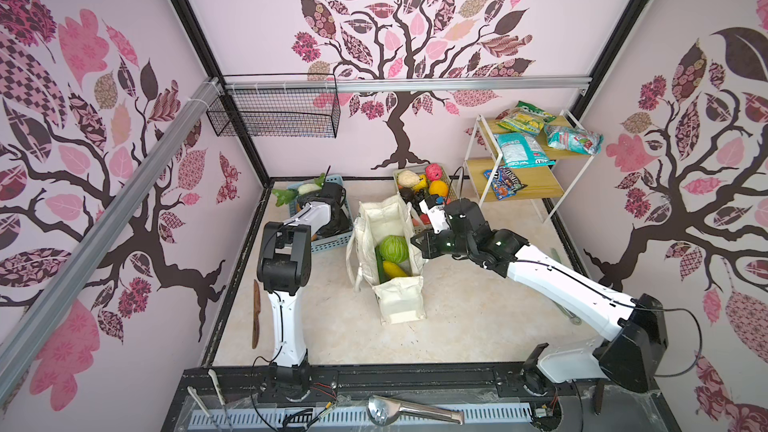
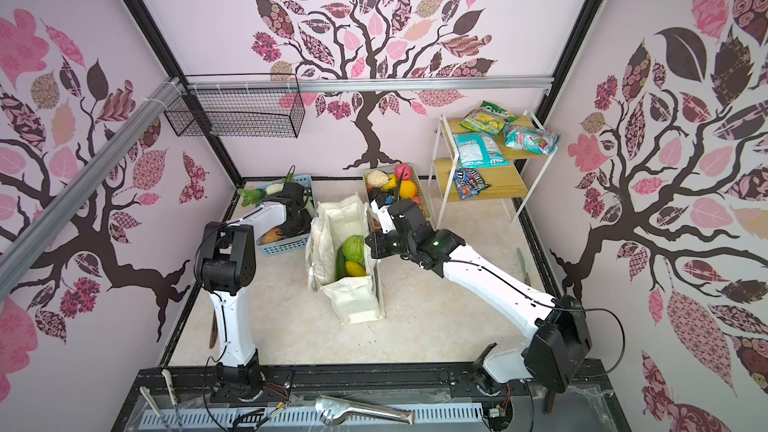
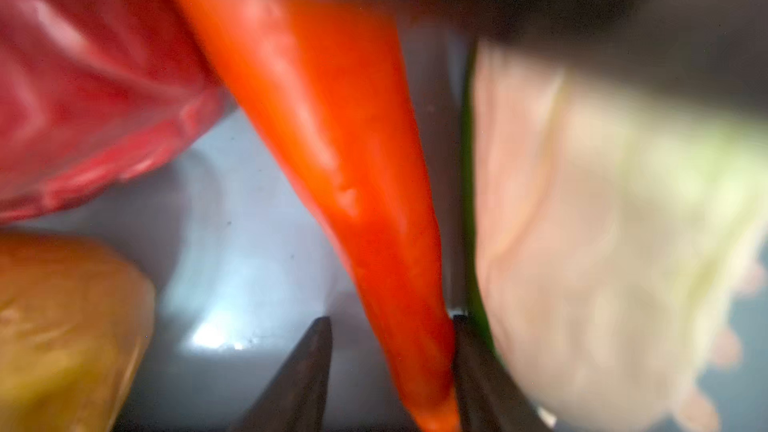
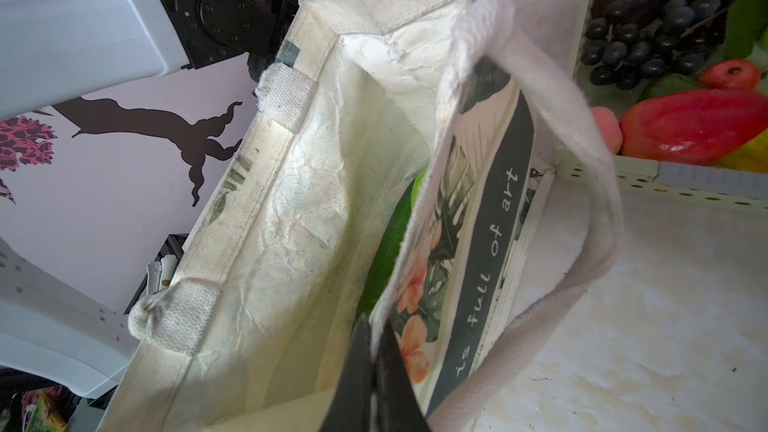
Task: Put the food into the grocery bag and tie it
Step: 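Lower left gripper around the red chili pepper and close on it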
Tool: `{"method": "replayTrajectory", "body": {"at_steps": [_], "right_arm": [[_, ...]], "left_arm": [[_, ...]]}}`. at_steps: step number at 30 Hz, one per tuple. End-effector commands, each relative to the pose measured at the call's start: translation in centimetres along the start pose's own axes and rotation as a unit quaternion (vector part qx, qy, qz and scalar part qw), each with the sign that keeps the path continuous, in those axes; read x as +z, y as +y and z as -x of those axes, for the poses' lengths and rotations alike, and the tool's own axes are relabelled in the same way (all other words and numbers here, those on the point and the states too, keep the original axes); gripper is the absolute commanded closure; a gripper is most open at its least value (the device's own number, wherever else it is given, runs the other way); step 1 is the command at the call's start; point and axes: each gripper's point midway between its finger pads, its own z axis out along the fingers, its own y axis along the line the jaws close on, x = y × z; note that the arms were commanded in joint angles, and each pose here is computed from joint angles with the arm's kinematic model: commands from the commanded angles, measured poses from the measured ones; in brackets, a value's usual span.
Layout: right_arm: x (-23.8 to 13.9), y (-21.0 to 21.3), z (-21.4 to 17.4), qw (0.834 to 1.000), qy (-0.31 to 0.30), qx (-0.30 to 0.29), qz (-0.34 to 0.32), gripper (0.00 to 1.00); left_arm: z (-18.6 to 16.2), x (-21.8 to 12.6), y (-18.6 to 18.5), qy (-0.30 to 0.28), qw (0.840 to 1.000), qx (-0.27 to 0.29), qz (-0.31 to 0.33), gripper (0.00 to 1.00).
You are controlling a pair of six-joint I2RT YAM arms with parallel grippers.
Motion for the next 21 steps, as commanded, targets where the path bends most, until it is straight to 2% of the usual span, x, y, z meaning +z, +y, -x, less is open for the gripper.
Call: {"method": "replayTrajectory", "body": {"at_steps": [1, 8, 11, 21], "right_arm": [[0.1, 0.6, 1.6, 1.000, -0.023, -0.002, 0.011, 1.00], [-0.3, 0.6, 1.8, 1.000, -0.028, -0.004, 0.005, 0.99], [-0.2, 0.4, 1.5, 1.000, -0.028, -0.001, 0.004, 0.99], [0.0, 0.4, 1.6, 1.000, -0.024, -0.010, 0.004, 0.99]], "left_arm": [[-0.9, 0.1, 2.2, 0.011, 1.000, -0.007, 0.024, 0.60], [0.5, -0.2, 1.1, 0.007, 1.000, -0.011, 0.000, 0.66], [1.6, -0.9, 0.4, -0.004, 1.000, -0.002, -0.009, 0.72], [1.7, -2.7, -0.2, -0.012, 0.999, -0.006, -0.033, 0.73]]}}
